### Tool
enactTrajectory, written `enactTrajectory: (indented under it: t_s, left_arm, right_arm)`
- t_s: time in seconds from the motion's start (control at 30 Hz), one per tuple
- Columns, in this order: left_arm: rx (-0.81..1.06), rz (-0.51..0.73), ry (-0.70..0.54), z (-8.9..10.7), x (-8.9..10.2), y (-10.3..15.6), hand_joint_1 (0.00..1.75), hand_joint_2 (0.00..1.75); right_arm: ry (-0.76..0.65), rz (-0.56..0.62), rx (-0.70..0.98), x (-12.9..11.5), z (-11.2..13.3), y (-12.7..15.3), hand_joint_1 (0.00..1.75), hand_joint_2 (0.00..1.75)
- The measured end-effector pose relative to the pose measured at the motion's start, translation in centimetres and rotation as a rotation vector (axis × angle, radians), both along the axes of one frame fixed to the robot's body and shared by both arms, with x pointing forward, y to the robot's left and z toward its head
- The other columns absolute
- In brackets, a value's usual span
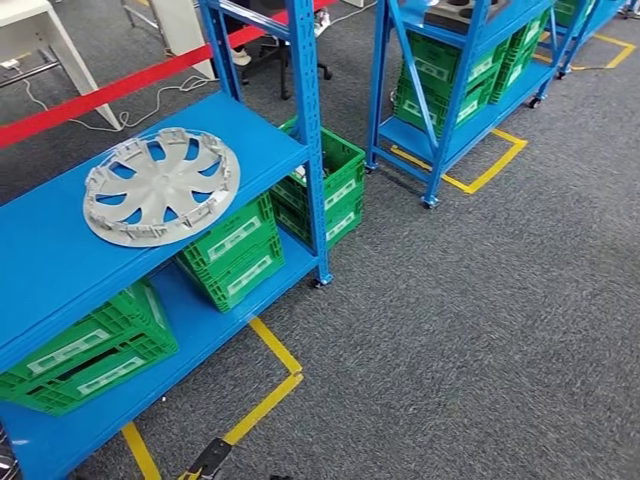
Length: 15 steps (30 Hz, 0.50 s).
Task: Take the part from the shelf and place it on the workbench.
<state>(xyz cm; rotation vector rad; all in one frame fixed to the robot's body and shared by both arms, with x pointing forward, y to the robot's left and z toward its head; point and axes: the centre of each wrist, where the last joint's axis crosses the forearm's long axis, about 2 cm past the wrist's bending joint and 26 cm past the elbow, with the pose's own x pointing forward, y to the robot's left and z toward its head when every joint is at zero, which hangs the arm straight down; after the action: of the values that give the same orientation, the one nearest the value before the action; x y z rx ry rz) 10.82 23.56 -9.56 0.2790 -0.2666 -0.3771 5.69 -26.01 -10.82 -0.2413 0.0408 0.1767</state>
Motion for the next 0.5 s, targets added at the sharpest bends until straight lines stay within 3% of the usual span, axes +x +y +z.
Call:
enactTrajectory:
  t_s: [0.5]
  left_arm:
    - [-0.002, -0.002, -0.001, 0.04, 0.11, -0.16, 0.00, 0.00]
  right_arm:
    - [-0.003, 0.001, -0.001, 0.19, 0.03, 0.04, 0.00, 0.00]
